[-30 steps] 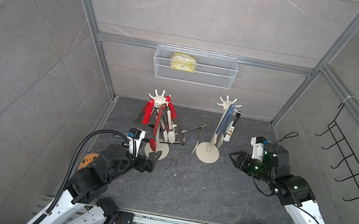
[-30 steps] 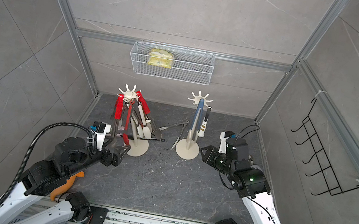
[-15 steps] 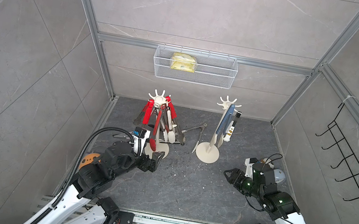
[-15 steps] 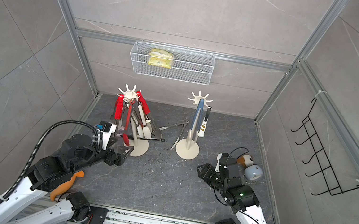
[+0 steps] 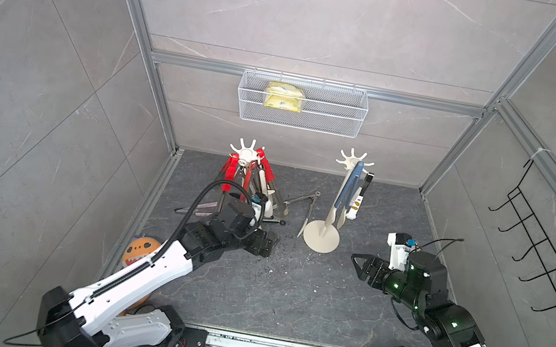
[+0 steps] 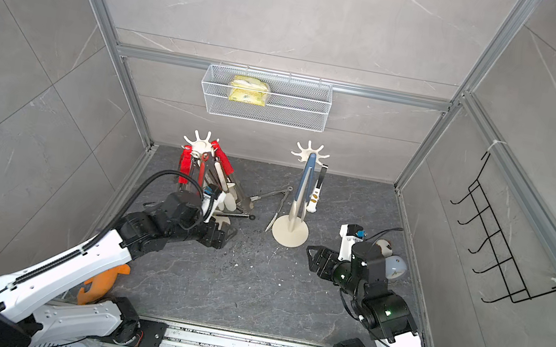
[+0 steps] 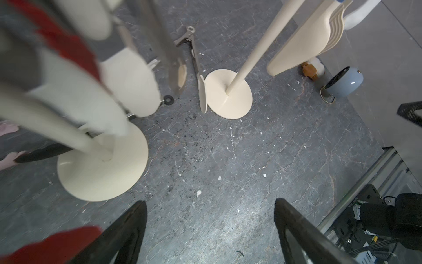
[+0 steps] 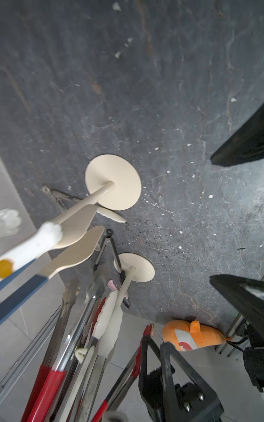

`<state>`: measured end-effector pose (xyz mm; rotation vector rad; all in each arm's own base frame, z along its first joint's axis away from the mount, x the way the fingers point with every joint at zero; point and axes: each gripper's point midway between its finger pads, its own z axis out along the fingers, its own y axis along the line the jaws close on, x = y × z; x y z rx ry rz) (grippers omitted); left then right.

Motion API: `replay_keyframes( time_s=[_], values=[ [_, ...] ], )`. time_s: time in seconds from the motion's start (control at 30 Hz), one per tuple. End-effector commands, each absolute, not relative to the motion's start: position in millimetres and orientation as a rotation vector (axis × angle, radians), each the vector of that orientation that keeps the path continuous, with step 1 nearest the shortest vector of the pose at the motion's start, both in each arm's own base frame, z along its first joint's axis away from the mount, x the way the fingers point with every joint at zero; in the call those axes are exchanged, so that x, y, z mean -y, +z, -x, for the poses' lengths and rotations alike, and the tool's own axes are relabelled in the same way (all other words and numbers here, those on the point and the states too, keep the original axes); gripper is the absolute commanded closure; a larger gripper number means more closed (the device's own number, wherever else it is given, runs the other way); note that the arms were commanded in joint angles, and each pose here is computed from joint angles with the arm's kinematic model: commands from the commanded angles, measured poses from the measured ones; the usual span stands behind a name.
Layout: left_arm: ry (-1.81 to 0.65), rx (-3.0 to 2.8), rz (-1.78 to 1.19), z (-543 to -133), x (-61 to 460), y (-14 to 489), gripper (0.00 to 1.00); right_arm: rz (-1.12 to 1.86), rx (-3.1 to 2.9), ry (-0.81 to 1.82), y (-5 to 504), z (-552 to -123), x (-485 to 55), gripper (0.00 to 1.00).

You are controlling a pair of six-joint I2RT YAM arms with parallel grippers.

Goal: Hang food tongs on kitchen utensil racks
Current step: Pick up the food tongs from the center of the board.

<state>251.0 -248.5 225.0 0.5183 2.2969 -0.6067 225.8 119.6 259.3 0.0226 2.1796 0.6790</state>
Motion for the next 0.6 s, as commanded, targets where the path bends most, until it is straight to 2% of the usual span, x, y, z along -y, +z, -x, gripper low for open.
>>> replay_keyframes(
  time_s=[0.0, 0.23, 0.27, 0.3, 0.57],
  values=[
    [-0.651, -2.264, -0.516, -260, 274, 237, 0.11, 0.12, -2.114, 0.575, 284, -221, -113, 0.18],
    [-0.686, -2.338, -0.47, -278, 306, 214, 0.14, 0.261, -2.07, 0.526, 310, -218, -116, 0.14],
    [-0.685, -2.345, -0.478, -280, 312, 211, 0.16, 0.272, -2.066, 0.521, 313, -218, -116, 0.12],
    [-0.683, -2.35, -0.487, -282, 318, 209, 0.18, 0.278, -2.062, 0.518, 315, -218, -116, 0.01],
    [-0.662, -2.423, -0.472, -305, 348, 181, 0.3, 0.324, -2.038, 0.516, 331, -211, -116, 0.0]
  ],
)
